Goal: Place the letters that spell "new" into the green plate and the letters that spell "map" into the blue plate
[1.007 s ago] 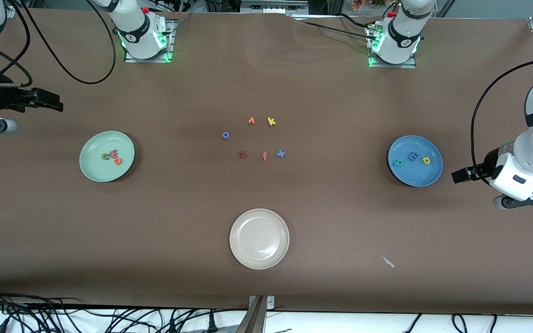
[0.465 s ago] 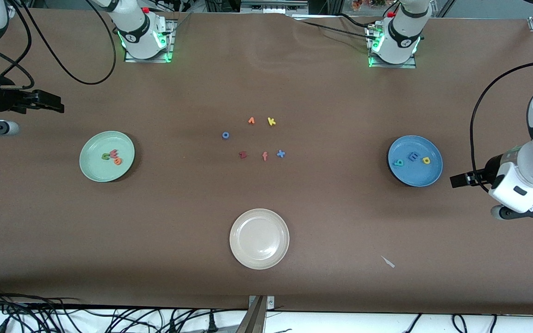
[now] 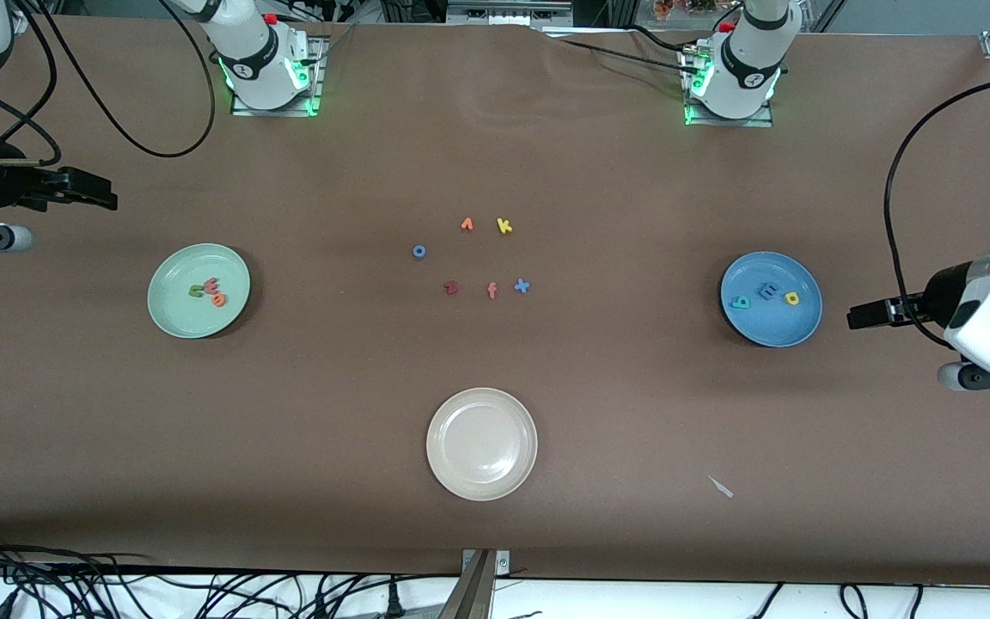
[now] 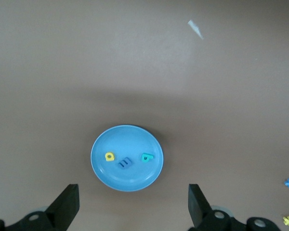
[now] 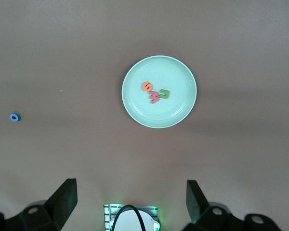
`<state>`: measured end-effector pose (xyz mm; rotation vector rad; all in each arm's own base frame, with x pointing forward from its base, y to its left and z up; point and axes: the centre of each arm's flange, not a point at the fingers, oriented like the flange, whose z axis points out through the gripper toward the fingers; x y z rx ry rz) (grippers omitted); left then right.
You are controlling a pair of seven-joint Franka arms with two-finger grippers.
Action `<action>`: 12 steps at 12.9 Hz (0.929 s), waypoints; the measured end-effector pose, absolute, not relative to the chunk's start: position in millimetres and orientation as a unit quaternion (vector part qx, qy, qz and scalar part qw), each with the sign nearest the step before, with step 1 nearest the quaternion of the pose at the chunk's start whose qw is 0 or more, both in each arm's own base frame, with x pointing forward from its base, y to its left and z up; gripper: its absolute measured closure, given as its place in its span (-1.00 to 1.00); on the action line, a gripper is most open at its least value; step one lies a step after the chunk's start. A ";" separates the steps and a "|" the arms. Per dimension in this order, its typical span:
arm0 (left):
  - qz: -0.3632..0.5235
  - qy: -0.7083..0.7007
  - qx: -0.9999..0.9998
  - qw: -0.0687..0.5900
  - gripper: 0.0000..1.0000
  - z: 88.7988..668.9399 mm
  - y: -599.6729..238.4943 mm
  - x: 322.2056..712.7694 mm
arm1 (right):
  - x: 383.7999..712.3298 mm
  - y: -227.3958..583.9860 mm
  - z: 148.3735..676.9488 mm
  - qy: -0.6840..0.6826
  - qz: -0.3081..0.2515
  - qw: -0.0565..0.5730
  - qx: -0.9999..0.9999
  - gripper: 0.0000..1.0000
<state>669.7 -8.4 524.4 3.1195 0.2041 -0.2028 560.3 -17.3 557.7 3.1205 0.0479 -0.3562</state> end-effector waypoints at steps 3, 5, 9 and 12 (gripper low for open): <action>-0.045 0.044 0.998 0.025 -1.00 516.0 -10.9 654.4 | 563.1 -21.7 559.1 0.011 -0.102 0.001 0.995 -1.00; -0.031 0.043 0.998 0.028 -1.00 505.9 -0.5 642.9 | 563.3 -21.8 559.1 0.011 -0.101 0.001 0.995 -1.00; -0.032 0.028 0.999 0.026 -1.00 502.4 0.8 632.0 | 563.5 -22.0 559.2 0.011 -0.101 0.001 0.995 -1.00; -0.034 0.026 0.999 0.026 -1.00 499.7 0.6 631.5 | 563.5 -22.5 559.2 0.011 -0.100 0.001 0.995 -1.00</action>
